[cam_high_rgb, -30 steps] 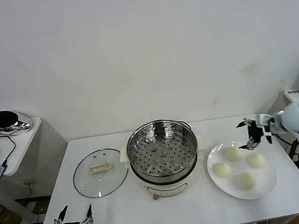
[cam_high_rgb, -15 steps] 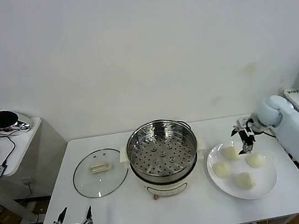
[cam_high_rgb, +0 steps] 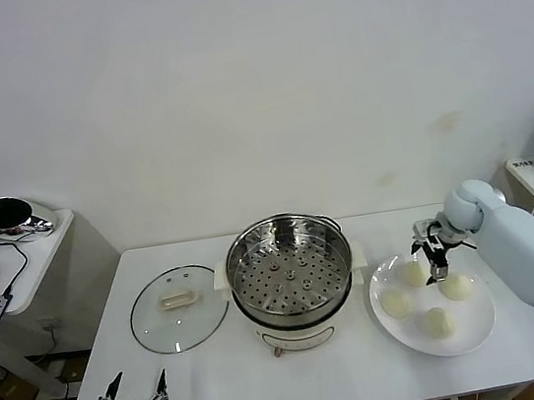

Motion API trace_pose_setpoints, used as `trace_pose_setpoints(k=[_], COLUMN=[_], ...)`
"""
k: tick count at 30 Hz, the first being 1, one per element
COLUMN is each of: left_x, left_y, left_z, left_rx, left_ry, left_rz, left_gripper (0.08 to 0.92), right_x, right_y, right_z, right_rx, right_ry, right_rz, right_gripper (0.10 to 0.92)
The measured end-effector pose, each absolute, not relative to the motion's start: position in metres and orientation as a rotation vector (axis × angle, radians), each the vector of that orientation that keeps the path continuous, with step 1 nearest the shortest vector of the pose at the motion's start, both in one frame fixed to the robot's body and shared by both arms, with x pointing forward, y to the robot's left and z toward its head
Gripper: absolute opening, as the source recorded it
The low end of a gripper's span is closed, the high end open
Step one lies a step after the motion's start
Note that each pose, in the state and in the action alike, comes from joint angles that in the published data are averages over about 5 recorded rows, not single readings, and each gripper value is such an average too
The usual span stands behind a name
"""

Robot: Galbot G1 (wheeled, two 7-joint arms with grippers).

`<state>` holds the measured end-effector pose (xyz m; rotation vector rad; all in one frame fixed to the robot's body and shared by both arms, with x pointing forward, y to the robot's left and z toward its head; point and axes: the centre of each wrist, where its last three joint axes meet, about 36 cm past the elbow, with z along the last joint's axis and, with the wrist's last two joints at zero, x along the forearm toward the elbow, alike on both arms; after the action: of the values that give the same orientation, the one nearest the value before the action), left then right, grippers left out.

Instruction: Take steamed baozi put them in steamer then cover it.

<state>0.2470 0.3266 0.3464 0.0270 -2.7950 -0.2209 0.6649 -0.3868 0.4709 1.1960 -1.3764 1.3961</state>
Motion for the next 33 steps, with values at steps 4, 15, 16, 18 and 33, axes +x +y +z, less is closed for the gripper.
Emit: trace_pose_setpoints(k=[4, 15, 16, 18, 33], left_x=[0.246, 0.246, 0.246, 0.246, 0.246], left_y=[0.326, 0.326, 0.326, 0.326, 0.325], left_z=[0.346, 0.344, 0.344, 0.344, 0.343], left_rx=[0.028, 0.03, 0.03, 0.029, 0.027], left_ry=[-2.794, -2.791, -2.791, -2.79, -2.788], left_rz=[-0.22, -0.218, -0.217, -0.216, -0.214], left_gripper=[0.823, 0.823, 0.823, 0.823, 0.823], right_x=[0.668, 0.668, 0.668, 0.668, 0.669], right_y=[-0.386, -0.384, -0.384, -0.385, -0.388], right_z=[0.466, 0.453, 0.453, 0.452, 0.453], right_rx=[1.192, 1.191, 1.19, 1.187, 1.169], right_ry=[-1.383, -1.378, -1.378, -1.38, -1.407], right_rz=[1.386, 1.37, 1.369, 1.368, 1.357], right_gripper=[0.823, 0.823, 0.82, 0.807, 0.436])
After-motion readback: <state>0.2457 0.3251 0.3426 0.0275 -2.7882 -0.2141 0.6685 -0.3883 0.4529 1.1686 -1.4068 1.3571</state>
